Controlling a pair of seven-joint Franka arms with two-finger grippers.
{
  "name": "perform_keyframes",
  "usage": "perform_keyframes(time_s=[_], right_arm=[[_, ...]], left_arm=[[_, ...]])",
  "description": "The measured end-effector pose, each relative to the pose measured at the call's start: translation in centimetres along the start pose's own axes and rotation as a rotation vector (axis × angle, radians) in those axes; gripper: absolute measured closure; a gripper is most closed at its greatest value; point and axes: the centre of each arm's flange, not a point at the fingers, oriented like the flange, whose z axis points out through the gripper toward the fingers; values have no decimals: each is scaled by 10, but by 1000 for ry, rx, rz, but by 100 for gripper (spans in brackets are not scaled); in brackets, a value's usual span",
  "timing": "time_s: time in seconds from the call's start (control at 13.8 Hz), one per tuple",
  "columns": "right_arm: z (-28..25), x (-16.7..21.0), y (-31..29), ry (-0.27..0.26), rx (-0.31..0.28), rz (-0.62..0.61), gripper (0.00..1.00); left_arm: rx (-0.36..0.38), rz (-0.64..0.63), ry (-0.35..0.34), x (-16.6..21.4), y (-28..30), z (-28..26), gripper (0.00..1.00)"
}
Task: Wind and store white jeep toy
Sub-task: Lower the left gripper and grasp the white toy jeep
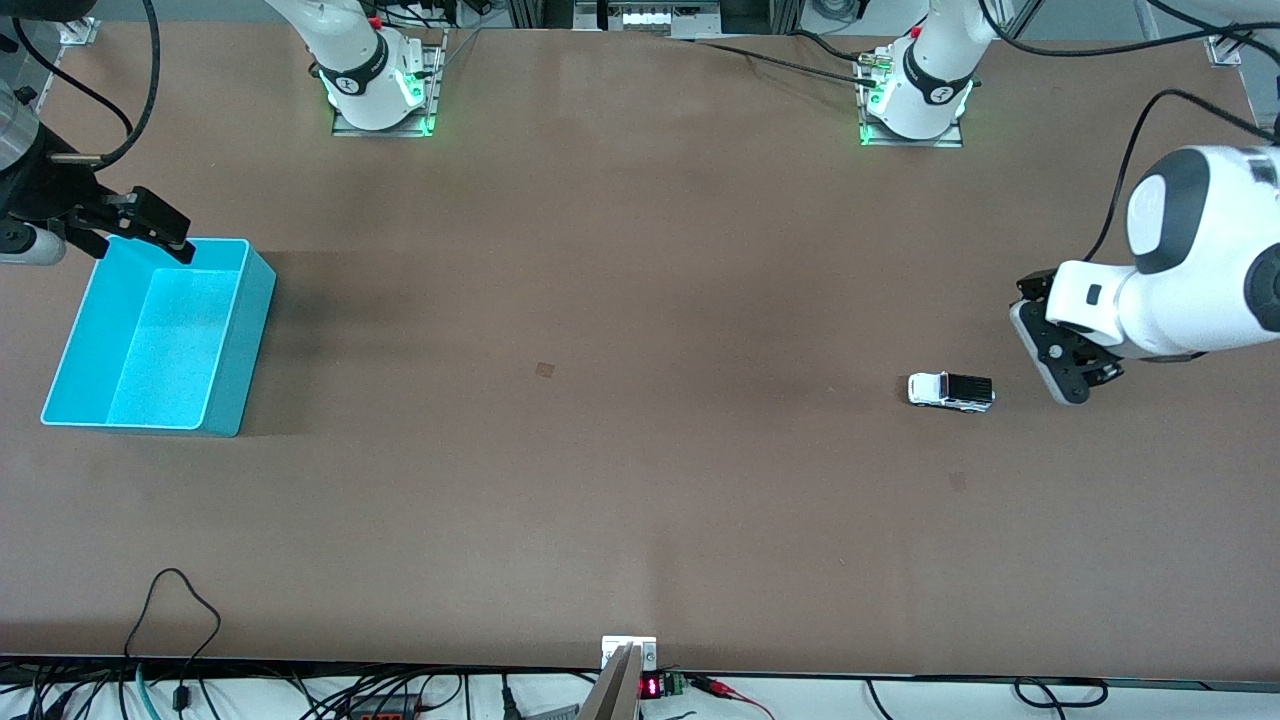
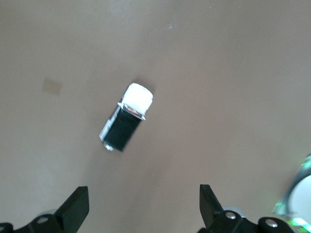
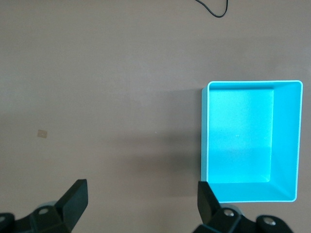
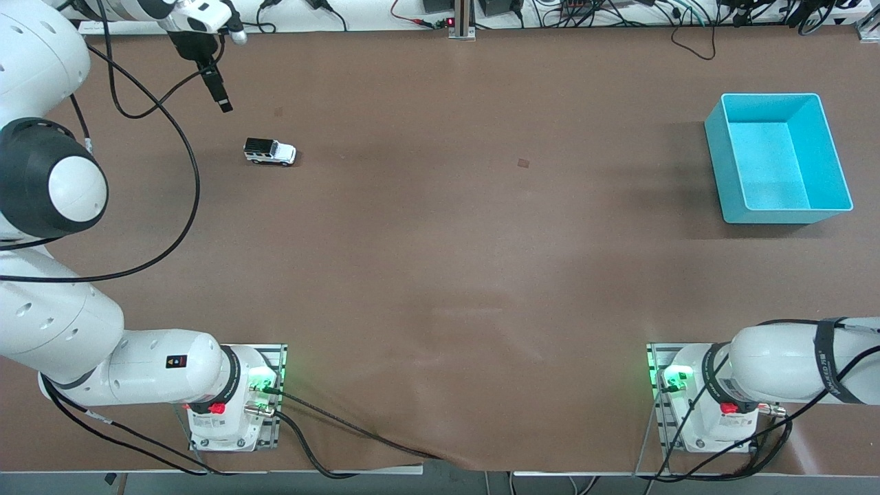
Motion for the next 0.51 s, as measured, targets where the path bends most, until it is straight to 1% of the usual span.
perform_keyframes(time_s=[0.29, 0.51], right_arm=[[0, 0, 0, -2, 0, 0, 0], [0, 0, 0, -3, 0, 0, 0]], left_arm=[[59, 224, 20, 8, -7, 69, 0], [125, 385, 29, 11, -10, 115, 0]])
